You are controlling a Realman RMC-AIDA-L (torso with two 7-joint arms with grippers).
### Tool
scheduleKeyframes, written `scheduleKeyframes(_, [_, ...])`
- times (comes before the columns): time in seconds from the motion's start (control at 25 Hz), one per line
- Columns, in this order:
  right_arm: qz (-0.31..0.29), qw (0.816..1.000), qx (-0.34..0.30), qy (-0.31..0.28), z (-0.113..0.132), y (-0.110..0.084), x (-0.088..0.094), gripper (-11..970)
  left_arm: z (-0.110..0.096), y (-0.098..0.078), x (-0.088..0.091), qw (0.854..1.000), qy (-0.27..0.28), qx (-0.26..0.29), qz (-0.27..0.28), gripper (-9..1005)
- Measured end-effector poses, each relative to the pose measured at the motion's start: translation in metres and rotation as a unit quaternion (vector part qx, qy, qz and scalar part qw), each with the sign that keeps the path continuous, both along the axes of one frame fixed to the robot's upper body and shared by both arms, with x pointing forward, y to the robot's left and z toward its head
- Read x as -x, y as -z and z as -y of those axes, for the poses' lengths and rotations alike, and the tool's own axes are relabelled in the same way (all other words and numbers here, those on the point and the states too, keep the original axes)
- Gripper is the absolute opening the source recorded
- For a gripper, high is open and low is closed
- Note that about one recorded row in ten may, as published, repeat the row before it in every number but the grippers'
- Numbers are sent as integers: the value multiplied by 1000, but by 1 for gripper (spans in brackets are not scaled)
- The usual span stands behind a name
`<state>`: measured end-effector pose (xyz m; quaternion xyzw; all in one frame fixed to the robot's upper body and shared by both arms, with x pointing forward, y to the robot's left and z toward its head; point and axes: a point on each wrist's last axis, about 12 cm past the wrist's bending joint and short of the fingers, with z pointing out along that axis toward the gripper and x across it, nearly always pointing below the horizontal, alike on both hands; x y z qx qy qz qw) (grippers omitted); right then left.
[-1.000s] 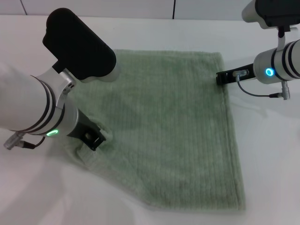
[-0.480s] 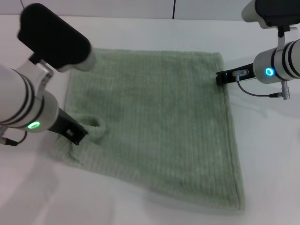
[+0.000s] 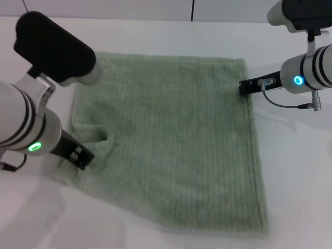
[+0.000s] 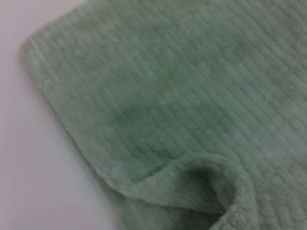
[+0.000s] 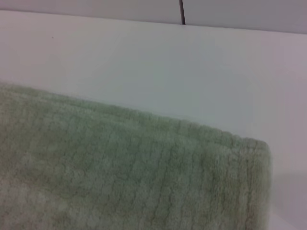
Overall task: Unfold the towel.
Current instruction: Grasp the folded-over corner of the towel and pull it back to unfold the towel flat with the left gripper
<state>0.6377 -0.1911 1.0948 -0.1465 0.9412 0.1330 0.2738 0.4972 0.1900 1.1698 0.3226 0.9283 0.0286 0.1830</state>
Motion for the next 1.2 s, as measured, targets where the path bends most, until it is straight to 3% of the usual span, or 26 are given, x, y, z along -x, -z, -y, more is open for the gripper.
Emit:
scheduleKeyframes(0.16, [-1, 1000, 0, 0, 0, 0, 0, 60, 7, 2, 10, 1000, 8, -3, -12, 271])
scheduleKeyframes(0.48, [-2, 1000, 0, 1, 1, 1, 1, 63, -1, -1, 9, 1000, -12, 1, -6, 522])
scheduleKeyframes(0.68, [-2, 1000, 0, 1, 1, 1, 1, 64, 23, -8, 8, 998, 39, 29, 40, 557])
scheduleKeyframes(0.92, [-2, 1000, 0, 0, 1, 1, 1, 67, 50, 10, 6, 996, 82, 12, 21, 558])
scheduleKeyframes(1.08, [-3, 1000, 1, 0, 1, 1, 1, 68, 44, 26, -2, 998, 58, -10, -7, 558])
scheduleKeyframes(1.2, [-4, 1000, 1, 1, 3, 2, 2, 69, 33, 28, -4, 999, 37, -16, -19, 559])
